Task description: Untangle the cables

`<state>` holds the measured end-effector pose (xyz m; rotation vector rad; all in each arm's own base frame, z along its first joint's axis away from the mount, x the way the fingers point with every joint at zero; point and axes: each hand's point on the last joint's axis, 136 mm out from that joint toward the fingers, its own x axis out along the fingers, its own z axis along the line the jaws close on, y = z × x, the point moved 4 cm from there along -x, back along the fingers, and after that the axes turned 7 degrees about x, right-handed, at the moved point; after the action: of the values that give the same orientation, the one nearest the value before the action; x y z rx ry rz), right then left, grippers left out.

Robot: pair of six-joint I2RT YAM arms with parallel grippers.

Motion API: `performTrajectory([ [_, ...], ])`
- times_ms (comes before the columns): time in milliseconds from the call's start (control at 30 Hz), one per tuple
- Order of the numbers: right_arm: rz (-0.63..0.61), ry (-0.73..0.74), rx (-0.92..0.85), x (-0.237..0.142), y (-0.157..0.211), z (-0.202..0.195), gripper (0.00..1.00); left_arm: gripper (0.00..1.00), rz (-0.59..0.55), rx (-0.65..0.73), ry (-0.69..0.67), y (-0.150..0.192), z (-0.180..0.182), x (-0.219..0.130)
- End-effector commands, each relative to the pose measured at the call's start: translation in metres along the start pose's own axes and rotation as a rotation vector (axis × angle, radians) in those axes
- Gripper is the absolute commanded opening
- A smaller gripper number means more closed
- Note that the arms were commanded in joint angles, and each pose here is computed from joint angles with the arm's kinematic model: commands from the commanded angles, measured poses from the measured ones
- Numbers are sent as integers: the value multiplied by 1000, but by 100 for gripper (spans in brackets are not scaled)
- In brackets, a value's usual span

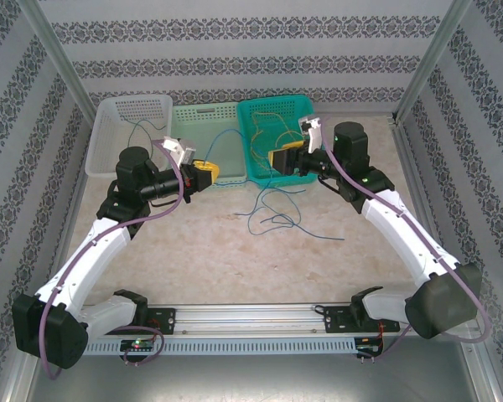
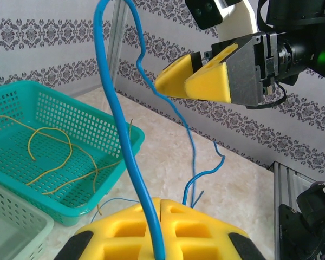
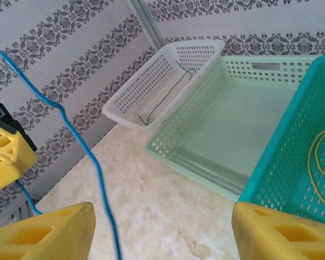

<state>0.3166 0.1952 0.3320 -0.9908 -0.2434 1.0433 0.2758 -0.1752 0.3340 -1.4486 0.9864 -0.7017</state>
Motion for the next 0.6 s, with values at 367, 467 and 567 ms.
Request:
performTrajectory([
  [367,102,-124,-24,22,18,8,66,0,-57,41,25,-15,-8,-1],
  [467,122,-127,-21,27,21,6,63,0,-72,40,35,-17,-9,-1],
  [567,127,-113,-29,29,19,4,47,0,-76,37,52,-18,-11,-1],
])
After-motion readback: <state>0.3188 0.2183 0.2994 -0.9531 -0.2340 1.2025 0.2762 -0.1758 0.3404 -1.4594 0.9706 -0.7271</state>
